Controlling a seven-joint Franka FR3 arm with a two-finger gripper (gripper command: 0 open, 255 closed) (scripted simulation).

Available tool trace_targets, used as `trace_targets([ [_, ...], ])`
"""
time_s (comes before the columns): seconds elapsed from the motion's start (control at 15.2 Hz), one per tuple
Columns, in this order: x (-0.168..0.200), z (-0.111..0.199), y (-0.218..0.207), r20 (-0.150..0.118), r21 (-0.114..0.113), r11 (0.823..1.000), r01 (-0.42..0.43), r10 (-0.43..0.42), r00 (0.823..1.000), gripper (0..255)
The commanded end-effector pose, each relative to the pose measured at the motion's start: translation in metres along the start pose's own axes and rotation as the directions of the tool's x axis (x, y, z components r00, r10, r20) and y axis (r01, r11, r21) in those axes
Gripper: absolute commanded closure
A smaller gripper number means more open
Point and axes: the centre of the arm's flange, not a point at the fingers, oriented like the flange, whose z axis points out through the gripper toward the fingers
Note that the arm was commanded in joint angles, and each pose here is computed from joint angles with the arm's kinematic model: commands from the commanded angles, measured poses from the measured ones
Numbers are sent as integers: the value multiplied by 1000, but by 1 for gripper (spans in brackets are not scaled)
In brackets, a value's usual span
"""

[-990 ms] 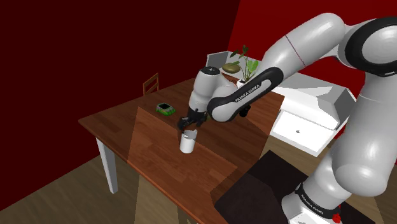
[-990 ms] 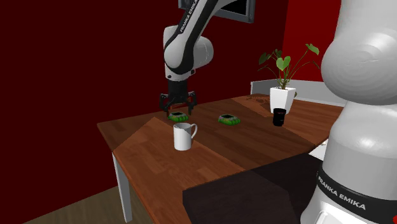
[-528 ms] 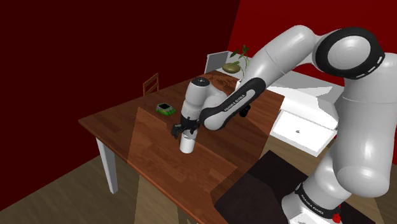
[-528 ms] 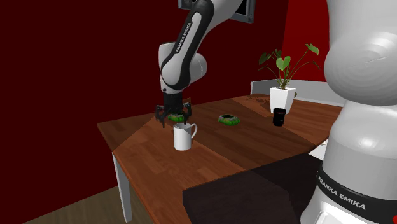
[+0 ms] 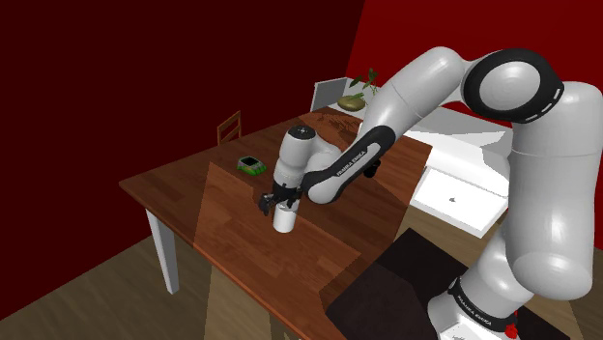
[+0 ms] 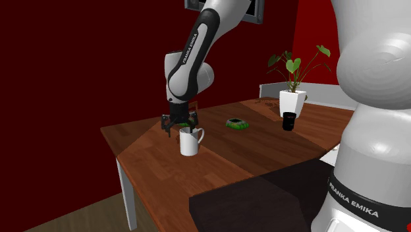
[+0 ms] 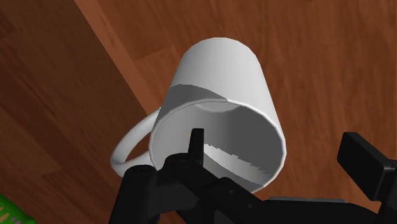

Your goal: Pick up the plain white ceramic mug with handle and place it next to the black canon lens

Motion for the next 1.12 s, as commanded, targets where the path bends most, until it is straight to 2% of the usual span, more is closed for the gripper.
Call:
trace_targets([
  [0.0,0,0,0,0,0,1000,0,0,1000,0],
  [0.13,0,0,0,0,0,1000,0,0,1000,0],
  [0.2,0,0,0,0,0,1000,0,0,1000,255],
  [0.79,0,0,0,0,0,1000,0,0,1000,255],
  [1.06,4,-21,1,0,0,1000,0,0,1000,255],
])
